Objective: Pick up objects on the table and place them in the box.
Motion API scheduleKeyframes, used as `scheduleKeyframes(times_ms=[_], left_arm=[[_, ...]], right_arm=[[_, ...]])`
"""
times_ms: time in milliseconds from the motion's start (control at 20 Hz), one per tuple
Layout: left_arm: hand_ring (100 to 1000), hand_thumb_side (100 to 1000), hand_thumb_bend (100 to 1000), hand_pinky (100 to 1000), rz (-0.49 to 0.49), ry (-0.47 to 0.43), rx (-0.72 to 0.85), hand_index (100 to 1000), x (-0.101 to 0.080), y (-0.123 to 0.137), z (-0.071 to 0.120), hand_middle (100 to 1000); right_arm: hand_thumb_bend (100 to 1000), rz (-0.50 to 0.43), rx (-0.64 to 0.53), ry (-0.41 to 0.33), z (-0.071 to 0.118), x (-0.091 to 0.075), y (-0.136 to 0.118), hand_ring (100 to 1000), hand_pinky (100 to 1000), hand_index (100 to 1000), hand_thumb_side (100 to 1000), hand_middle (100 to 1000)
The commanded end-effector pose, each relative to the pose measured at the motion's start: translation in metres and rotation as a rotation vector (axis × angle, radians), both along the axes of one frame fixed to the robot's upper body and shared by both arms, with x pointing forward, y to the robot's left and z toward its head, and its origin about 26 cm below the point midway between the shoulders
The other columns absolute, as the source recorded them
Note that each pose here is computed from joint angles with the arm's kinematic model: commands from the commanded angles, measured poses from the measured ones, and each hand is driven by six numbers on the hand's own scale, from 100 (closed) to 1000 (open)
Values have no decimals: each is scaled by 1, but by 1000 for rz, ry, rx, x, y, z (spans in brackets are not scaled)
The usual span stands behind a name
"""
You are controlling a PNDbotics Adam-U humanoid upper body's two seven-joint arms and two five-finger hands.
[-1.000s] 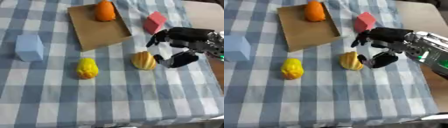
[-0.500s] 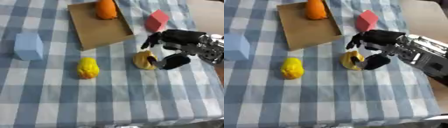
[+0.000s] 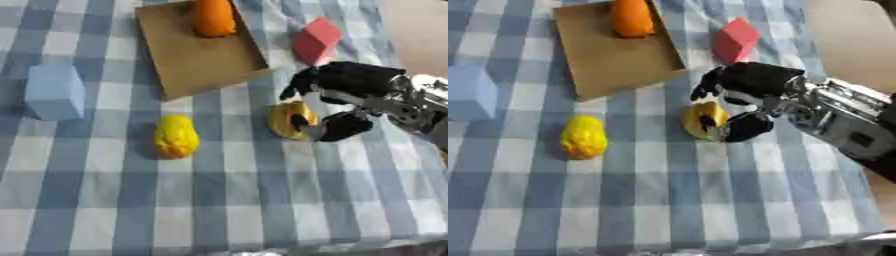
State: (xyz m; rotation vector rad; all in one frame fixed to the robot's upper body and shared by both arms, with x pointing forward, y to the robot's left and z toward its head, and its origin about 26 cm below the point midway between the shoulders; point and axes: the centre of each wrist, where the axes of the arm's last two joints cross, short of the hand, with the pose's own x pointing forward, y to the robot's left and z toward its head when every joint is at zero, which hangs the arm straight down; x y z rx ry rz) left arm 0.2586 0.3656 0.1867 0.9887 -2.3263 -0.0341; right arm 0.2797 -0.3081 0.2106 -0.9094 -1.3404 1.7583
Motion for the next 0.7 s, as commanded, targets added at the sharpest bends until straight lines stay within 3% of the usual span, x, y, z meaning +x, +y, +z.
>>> scheduleKeyframes(times_ms=[50, 100, 700], left_arm=[[726, 612, 347, 846, -9, -12, 15, 849, 0, 0, 6, 738], [726, 612, 346, 846, -11, -12, 14, 848, 0, -1, 6, 738], [726, 614, 336, 848, -21, -9, 2, 843, 0, -3, 4, 737]], right_arm=[[100, -14, -33, -29, 8, -2, -2, 759, 759, 850, 463, 771], [100, -16, -42, -26, 8, -2, -2, 767, 762, 854, 439, 781], [100, -92, -168, -11, 1, 2, -7, 792, 766, 859, 511, 790]])
